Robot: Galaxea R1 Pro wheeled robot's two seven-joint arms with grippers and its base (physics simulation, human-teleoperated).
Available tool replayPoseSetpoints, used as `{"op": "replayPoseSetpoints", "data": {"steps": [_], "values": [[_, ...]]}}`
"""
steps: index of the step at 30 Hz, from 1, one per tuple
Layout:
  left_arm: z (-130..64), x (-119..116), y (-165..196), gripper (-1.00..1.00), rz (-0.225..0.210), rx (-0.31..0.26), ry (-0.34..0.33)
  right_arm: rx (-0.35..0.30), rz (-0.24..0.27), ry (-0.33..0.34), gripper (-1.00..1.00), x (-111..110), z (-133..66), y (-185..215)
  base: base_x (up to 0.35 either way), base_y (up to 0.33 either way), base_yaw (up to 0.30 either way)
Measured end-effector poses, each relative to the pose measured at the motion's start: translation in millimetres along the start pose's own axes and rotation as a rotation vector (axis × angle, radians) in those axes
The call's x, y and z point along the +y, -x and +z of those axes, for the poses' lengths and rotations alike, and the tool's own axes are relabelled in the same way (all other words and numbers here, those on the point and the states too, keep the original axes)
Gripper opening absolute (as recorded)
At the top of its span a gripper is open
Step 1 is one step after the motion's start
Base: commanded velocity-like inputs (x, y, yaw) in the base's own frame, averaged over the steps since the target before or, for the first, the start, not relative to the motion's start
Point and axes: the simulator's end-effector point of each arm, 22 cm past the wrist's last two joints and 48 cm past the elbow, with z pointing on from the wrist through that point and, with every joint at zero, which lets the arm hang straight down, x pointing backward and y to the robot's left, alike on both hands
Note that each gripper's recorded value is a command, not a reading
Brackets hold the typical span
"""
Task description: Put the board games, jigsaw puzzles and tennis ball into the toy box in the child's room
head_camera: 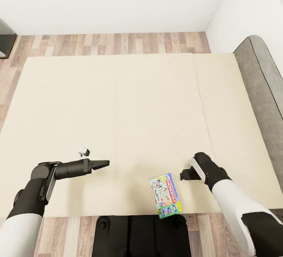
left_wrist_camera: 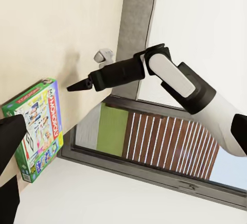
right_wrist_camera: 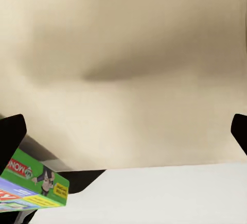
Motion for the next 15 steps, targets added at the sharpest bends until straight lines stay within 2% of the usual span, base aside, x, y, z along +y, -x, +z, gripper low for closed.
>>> {"op": "replayPoseSetpoints", "data": {"steps": [10, 15], "values": [[-0.5, 0.0, 0.2, 1.0, 0.0, -0.001, 0.0, -0.007, 0.014, 0.139, 1.0, 4.4, -1.0, 0.1, 0.0, 0.0, 0.0], [-0.6, 0.0, 0.3, 1.0, 0.0, -0.001, 0.0, -0.015, 0.024, 0.197, 1.0, 6.9, 6.5, -7.2, 0.0, 0.0, 0.0]]}}
